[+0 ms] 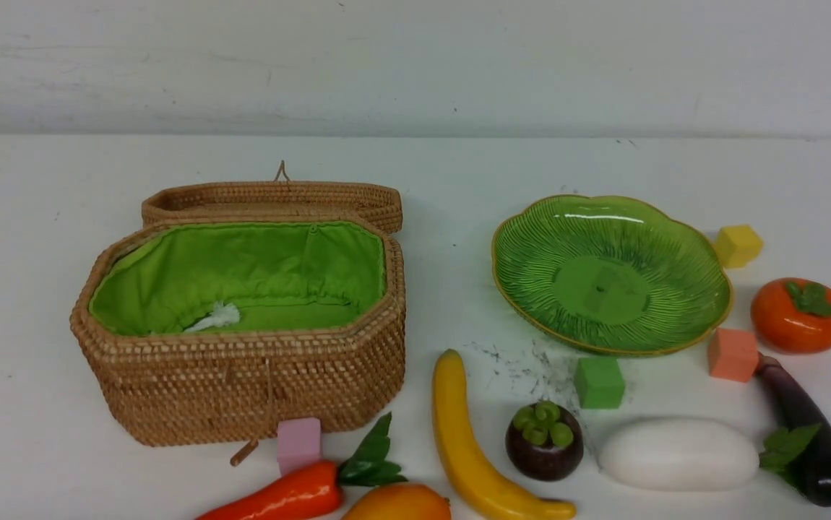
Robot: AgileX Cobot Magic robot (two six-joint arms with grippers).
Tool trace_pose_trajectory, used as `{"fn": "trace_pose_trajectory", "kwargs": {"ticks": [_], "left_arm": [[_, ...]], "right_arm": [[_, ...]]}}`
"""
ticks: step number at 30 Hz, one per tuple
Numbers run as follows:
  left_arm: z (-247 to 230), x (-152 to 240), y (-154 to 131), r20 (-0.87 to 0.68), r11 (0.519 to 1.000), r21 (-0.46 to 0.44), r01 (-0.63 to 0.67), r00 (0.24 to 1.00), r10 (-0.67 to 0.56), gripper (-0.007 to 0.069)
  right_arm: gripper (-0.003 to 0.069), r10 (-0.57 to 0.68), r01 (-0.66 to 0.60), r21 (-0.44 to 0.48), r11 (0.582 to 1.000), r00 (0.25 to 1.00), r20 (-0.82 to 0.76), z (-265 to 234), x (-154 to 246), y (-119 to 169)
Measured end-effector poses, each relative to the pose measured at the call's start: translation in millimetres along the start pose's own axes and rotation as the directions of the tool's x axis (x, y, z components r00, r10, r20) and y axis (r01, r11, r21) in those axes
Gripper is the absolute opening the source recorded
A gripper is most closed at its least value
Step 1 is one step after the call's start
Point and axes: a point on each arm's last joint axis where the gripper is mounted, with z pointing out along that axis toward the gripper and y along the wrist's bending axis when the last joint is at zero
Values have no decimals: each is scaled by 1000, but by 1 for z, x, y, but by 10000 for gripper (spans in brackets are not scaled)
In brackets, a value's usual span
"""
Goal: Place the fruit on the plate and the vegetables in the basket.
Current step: Grab a tomato with your right arm and place it on the plate on the right.
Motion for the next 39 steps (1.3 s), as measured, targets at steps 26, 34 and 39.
{"fn": "trace_pose_trajectory", "kwargs": {"ticks": [26, 34, 39], "left_arm": [[0, 0, 0, 0, 1000, 0, 0, 1000, 0, 239], [0, 0, 0, 0, 1000, 0, 0, 1000, 0, 239], [0, 0, 0, 0, 1000, 0, 0, 1000, 0, 239]], "right_arm": [[242, 51, 19, 323, 946, 977, -206, 79, -196, 11], [242, 104, 142, 372, 917, 816, -568, 130, -121, -3], [242, 303, 60, 440, 896, 643, -704, 163, -72, -2]]}}
